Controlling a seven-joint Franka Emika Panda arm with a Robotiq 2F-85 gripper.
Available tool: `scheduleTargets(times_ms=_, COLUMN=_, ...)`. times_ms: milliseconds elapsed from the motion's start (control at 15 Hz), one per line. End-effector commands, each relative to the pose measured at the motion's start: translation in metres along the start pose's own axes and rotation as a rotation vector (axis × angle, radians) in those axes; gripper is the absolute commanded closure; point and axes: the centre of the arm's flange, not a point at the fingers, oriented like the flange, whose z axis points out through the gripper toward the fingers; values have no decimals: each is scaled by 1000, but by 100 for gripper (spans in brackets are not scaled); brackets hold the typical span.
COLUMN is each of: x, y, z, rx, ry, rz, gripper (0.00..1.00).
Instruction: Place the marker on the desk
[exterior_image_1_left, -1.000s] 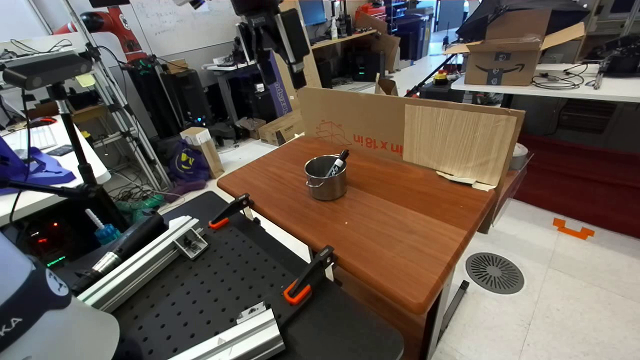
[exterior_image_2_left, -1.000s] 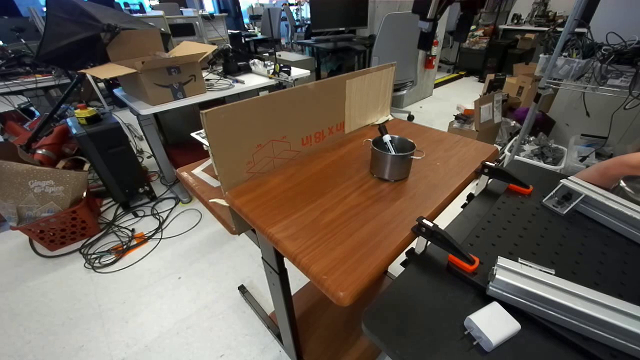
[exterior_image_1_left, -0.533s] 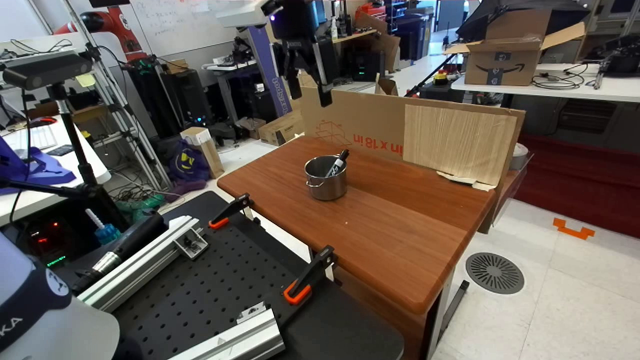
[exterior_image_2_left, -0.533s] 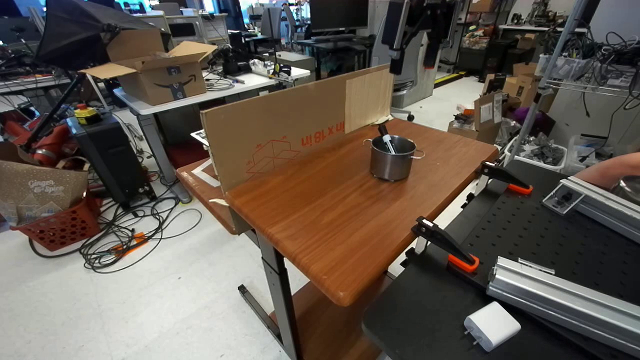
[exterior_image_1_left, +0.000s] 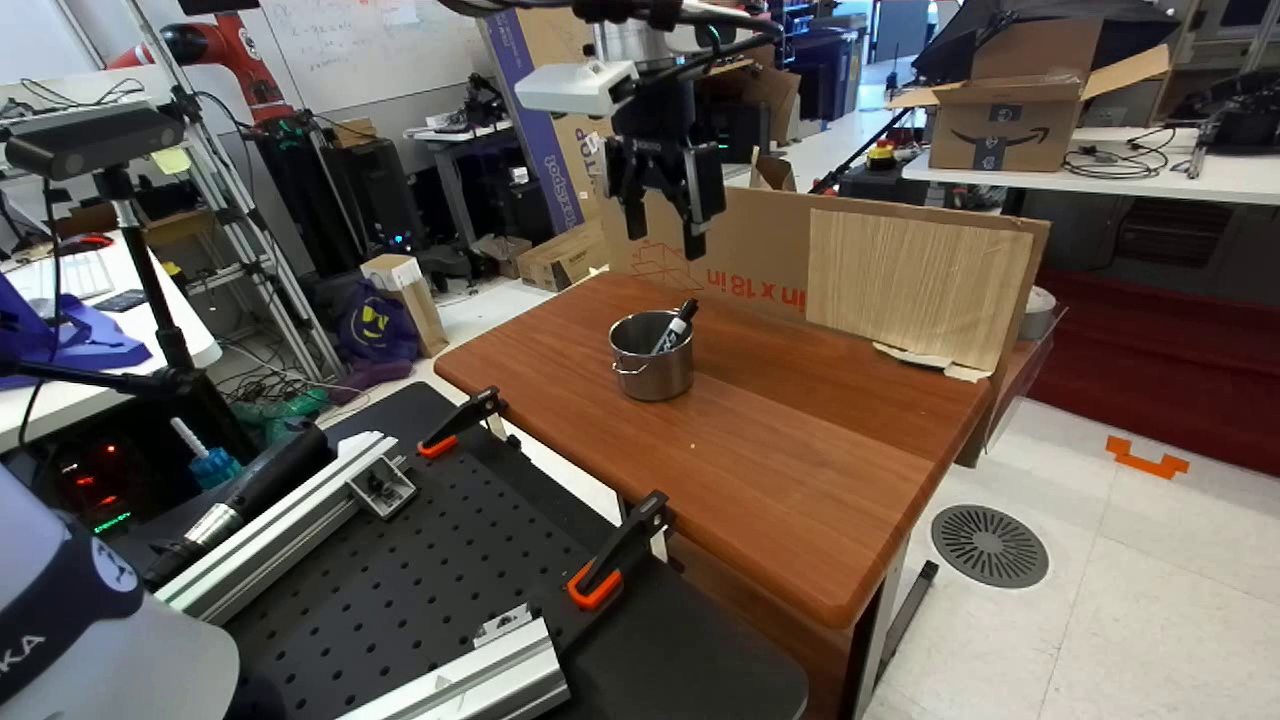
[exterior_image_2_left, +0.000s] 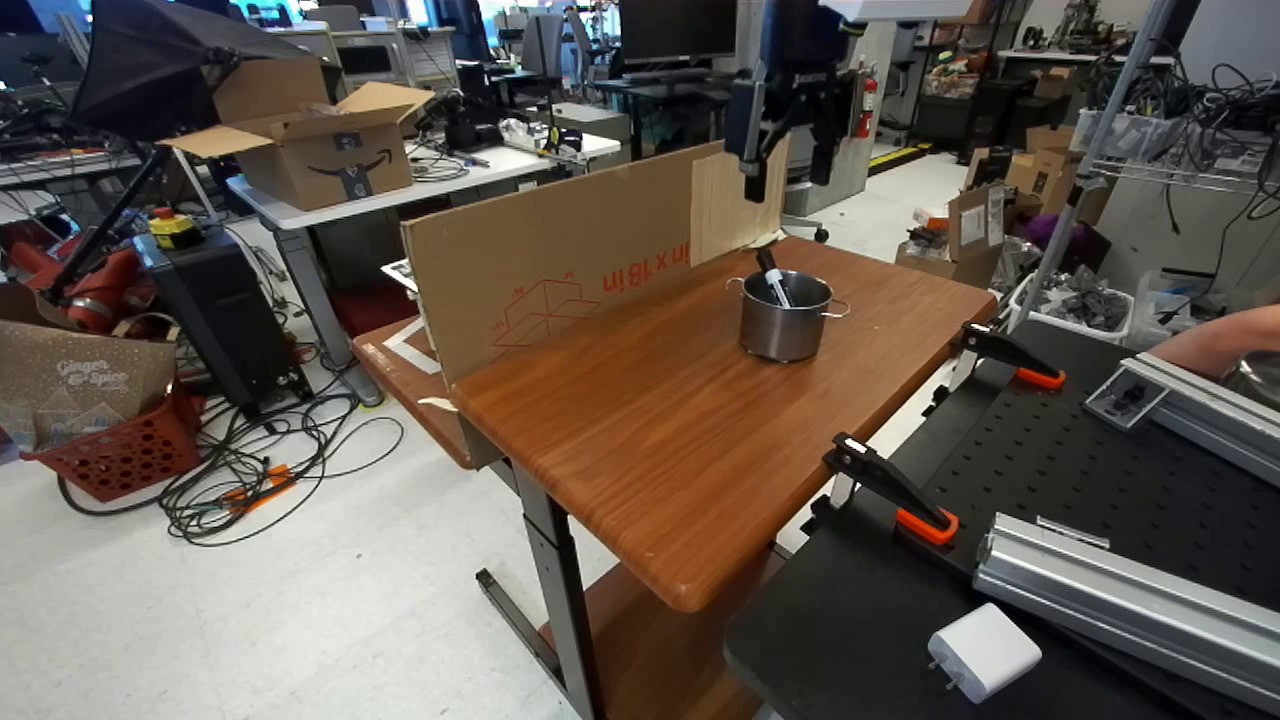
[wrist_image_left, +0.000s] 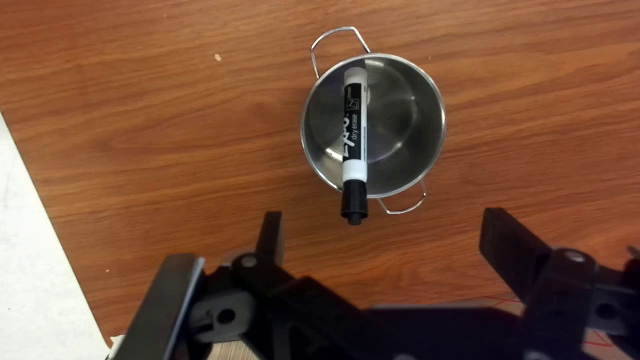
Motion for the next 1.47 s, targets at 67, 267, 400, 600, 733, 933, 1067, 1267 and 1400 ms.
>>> scheduleTargets(times_ms=67, x=26, y=0, z=26, rx=20, ry=-36, rz=-1, gripper=0)
scheduleTargets(times_ms=267, x=28, y=-2, z=45, rx=13, ry=-50, rz=1, gripper=0)
scheduleTargets(times_ms=400, x=30, y=-2, z=54, rx=11, ry=-67, rz=2, gripper=0)
scheduleTargets(times_ms=600, x=36, y=-2, z=64, rx=9, ry=-84, rz=5, gripper=0)
scheduleTargets(times_ms=733, x=41, y=-3, z=70, rx=4, ry=-92, rz=9, gripper=0)
scheduleTargets(times_ms=933, x=48, y=-5, z=79, rx=-1, ry=-107, rz=11, gripper=0)
scheduleTargets(times_ms=1067, x=49, y=-7, z=83, rx=-2, ry=-109, rz=8, gripper=25)
scheduleTargets(times_ms=1267, x=49, y=-10, z=84, rx=0, ry=-102, rz=3, gripper=44)
scheduleTargets(times_ms=1400, x=51, y=-10, z=83, rx=4, ry=-103, rz=3, gripper=58)
